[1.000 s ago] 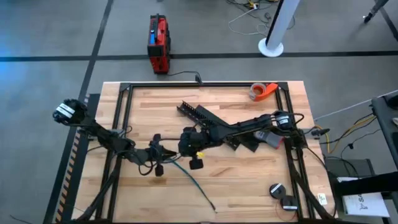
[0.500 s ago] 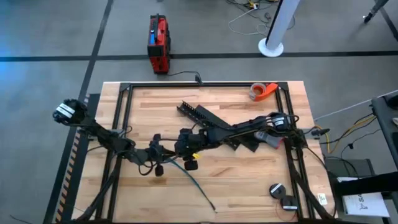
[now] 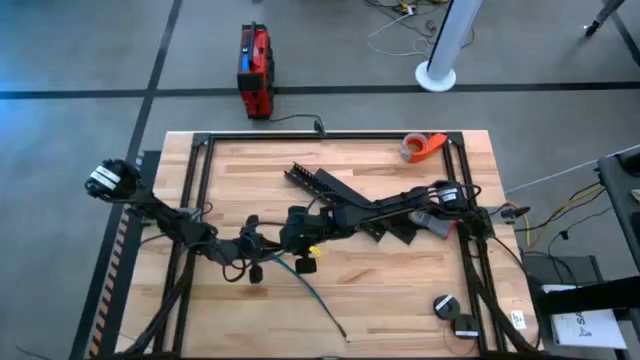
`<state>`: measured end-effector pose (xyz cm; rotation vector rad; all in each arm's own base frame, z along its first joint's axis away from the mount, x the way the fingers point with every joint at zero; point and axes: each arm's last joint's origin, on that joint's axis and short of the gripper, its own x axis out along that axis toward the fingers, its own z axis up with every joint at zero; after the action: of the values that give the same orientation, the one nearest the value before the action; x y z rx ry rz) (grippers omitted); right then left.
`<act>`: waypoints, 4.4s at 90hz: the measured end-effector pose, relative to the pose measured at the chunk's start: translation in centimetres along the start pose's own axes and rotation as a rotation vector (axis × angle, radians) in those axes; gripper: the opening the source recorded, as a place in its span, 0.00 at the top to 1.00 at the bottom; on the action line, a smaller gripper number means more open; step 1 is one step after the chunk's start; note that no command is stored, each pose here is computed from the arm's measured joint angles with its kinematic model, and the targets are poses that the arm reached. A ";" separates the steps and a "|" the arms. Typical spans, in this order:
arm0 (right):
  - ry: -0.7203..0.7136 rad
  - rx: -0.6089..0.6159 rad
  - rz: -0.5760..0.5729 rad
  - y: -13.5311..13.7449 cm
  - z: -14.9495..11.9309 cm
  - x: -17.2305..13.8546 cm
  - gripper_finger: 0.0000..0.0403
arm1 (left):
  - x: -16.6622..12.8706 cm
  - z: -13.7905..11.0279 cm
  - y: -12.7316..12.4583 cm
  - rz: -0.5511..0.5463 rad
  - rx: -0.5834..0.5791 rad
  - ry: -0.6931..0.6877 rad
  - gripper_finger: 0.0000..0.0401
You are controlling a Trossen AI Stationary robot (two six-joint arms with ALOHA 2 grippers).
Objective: Ziptie cables
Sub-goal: Wrap the zip tie around the cable bundle
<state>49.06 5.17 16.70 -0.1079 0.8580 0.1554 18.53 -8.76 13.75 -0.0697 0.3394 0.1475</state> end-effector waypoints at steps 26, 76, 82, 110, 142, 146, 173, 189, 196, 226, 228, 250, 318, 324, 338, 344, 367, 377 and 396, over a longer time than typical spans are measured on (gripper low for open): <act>0.021 -0.008 0.000 -0.1 -0.2 -0.1 0.99 | 0.0 0.1 0.0 -0.003 -0.008 -0.010 1.00; 0.277 -0.006 -0.057 0.1 -1.0 -5.2 1.00 | 0.0 0.0 0.0 -0.001 -0.014 -0.001 1.00; 0.312 -0.008 -0.076 0.1 -1.1 -6.0 1.00 | 0.0 0.0 0.0 -0.001 -0.015 0.000 1.00; 0.322 -0.019 -0.089 0.0 -1.0 -6.7 1.00 | 0.0 -0.2 0.1 0.003 -0.006 0.018 1.00; 0.274 0.049 -0.101 0.2 -0.6 -6.6 1.00 | 0.0 -0.2 0.0 -0.002 -0.033 0.023 1.00; 0.270 0.050 -0.100 0.4 -0.5 -6.7 1.00 | 0.0 -0.3 0.1 -0.002 -0.033 0.025 1.00; 0.210 0.106 -0.082 0.8 0.1 -6.6 0.89 | 0.0 -0.3 0.1 -0.004 -0.027 0.029 1.00; 0.169 0.037 -0.076 0.8 0.4 -6.0 0.66 | 0.0 -0.3 0.1 -0.003 -0.019 0.026 1.00; 0.130 0.000 -0.075 0.8 0.6 -5.2 0.59 | 0.0 -0.3 0.1 -0.003 -0.019 0.025 1.00; 0.046 0.017 -0.072 -0.6 -0.4 0.0 0.58 | 0.0 -0.3 0.1 0.001 -0.007 0.025 1.00; 0.048 0.018 -0.072 -0.6 -0.6 0.2 0.59 | 0.0 -0.3 0.1 0.002 -0.006 0.026 1.00; 0.038 0.012 -0.072 -0.6 -0.7 0.8 0.69 | 0.0 -0.3 0.1 0.004 -0.014 0.026 1.00; 0.002 0.019 0.020 -0.4 -0.4 0.8 0.98 | 0.0 -0.3 0.1 0.008 0.007 0.031 1.00; 0.006 0.016 0.021 -0.4 -0.5 0.8 0.98 | 0.0 -0.4 0.1 0.008 0.009 0.033 1.00; 0.054 0.010 0.022 -0.4 -0.6 0.2 1.00 | 0.0 -0.5 0.2 0.012 0.013 0.049 1.00; 0.090 0.006 0.023 -0.4 -0.7 -0.5 1.00 | 0.0 -0.6 0.2 0.013 0.003 0.050 1.00; 0.274 0.005 0.007 -0.4 -1.4 -3.8 1.00 | 0.3 -2.0 0.3 0.041 -0.010 0.133 1.00; 0.323 0.004 0.012 -0.1 -1.4 -5.6 1.00 | 0.6 -2.7 0.3 0.054 -0.014 0.163 1.00; 0.409 0.005 -0.047 0.5 -1.3 -9.2 1.00 | 0.8 -3.2 0.3 0.063 -0.016 0.187 1.00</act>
<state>42.07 4.63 22.82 -0.1585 1.2621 0.0880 18.22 -8.69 10.40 -0.0889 0.5271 0.2070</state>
